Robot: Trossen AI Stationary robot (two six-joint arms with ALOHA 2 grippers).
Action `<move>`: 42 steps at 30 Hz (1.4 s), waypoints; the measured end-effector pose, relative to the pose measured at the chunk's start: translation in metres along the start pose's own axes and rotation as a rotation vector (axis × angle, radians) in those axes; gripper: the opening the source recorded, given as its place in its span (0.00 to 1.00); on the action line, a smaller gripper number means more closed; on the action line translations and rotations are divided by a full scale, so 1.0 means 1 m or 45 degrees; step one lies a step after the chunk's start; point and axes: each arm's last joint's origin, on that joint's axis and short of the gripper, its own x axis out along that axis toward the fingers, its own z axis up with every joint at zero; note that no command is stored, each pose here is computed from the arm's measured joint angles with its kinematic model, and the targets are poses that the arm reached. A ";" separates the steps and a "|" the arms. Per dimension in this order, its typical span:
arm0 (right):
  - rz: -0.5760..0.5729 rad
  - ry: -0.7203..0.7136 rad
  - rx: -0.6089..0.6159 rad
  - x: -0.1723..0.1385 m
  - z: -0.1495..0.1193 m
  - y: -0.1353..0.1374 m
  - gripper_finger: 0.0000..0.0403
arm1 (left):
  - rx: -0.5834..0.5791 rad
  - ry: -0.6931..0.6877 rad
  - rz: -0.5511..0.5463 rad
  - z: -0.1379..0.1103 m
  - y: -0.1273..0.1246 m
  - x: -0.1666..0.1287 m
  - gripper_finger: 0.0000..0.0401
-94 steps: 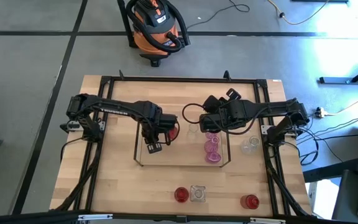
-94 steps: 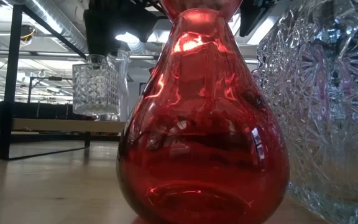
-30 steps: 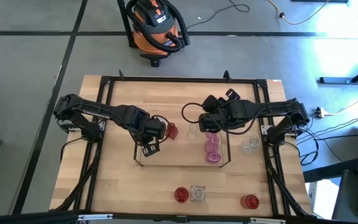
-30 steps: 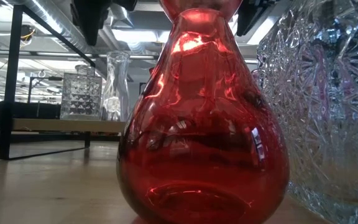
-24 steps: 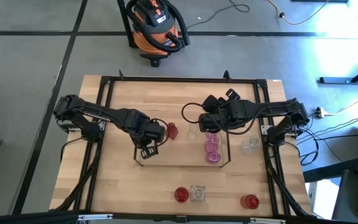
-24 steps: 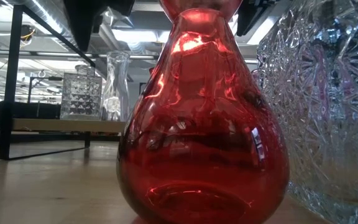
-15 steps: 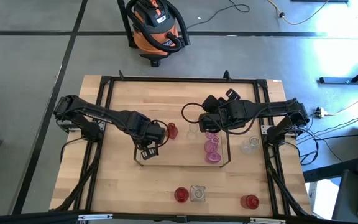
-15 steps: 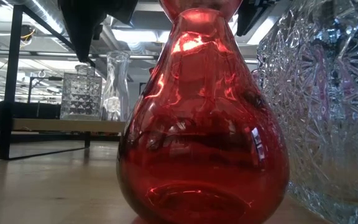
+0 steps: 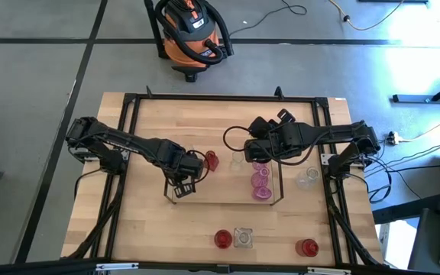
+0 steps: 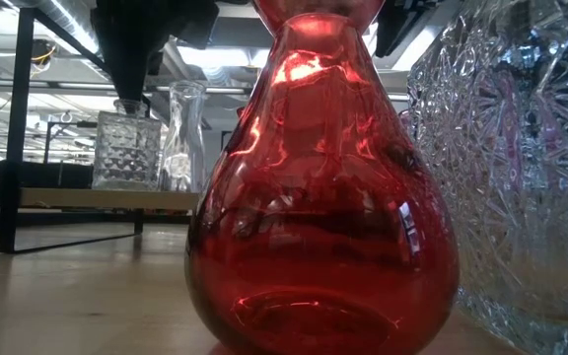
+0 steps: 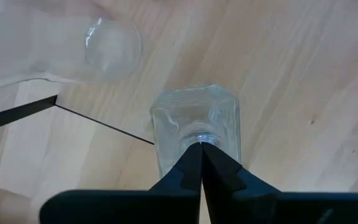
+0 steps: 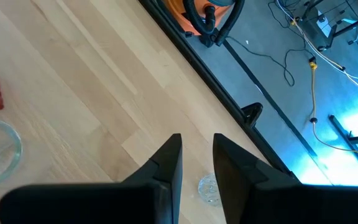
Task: Sort vases onto shelf
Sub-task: Put the transparent flower vase on the shelf aligned with the other transparent flower vase
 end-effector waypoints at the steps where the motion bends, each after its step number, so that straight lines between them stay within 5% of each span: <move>1: 0.000 0.000 0.000 0.000 0.000 0.000 0.18 | 0.000 -0.003 0.002 0.000 0.000 0.000 0.00; 42: 0.000 -0.001 -0.010 0.000 0.000 0.000 0.18 | -0.126 -0.166 0.022 0.008 0.008 -0.008 0.00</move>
